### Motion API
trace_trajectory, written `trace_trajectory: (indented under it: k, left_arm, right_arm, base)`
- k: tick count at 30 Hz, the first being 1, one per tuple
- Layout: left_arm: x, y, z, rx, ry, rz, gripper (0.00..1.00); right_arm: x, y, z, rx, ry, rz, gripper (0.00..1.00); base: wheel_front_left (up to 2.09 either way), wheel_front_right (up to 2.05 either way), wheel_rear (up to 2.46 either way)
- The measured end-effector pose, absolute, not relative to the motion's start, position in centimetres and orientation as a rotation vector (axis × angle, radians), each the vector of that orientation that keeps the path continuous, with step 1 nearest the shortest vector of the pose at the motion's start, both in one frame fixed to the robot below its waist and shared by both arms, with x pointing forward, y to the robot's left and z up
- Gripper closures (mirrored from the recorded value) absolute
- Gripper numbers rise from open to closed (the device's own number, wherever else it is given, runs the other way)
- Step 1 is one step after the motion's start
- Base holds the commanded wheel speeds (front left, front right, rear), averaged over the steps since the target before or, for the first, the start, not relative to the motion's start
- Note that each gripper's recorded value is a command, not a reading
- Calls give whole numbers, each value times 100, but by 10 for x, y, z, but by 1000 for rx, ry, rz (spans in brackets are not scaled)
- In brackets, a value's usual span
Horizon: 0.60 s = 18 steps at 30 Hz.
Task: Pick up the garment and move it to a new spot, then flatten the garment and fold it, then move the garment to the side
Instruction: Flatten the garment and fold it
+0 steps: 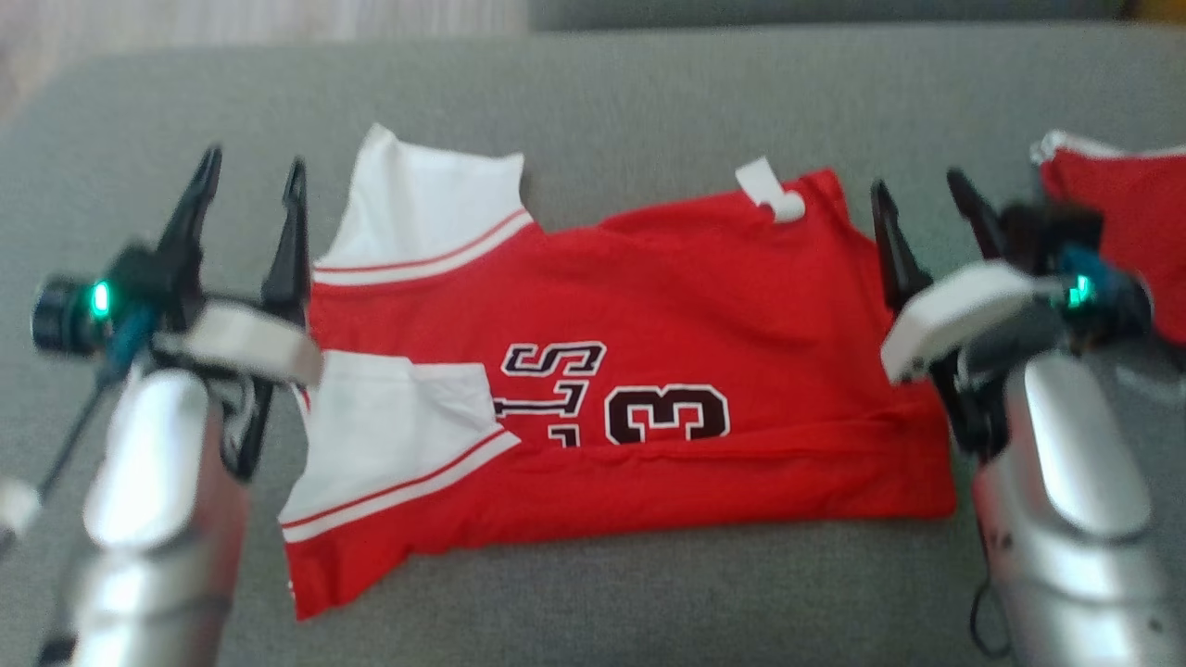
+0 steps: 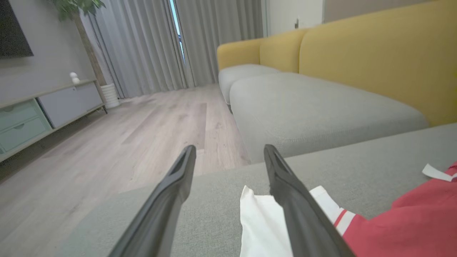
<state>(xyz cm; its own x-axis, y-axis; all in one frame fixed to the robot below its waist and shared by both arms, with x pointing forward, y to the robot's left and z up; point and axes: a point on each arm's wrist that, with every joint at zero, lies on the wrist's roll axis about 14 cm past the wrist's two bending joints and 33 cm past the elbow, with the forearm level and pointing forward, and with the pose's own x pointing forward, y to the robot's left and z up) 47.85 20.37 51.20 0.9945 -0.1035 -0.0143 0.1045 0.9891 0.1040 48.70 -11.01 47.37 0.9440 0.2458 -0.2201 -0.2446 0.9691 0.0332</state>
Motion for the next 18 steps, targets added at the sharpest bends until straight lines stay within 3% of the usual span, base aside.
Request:
trace_trajectory:
  k: [8, 18]
  left_arm:
    - [533, 184, 438, 135, 345, -249, 0]
    - [560, 200, 403, 250, 581, -332, 0]
  right_arm:
    - [537, -104, 419, -58, 415, 272, 0]
    - [550, -110, 390, -86, 478, 282, 0]
  base:
    - [0, 0, 0]
    - [0, 0, 0]
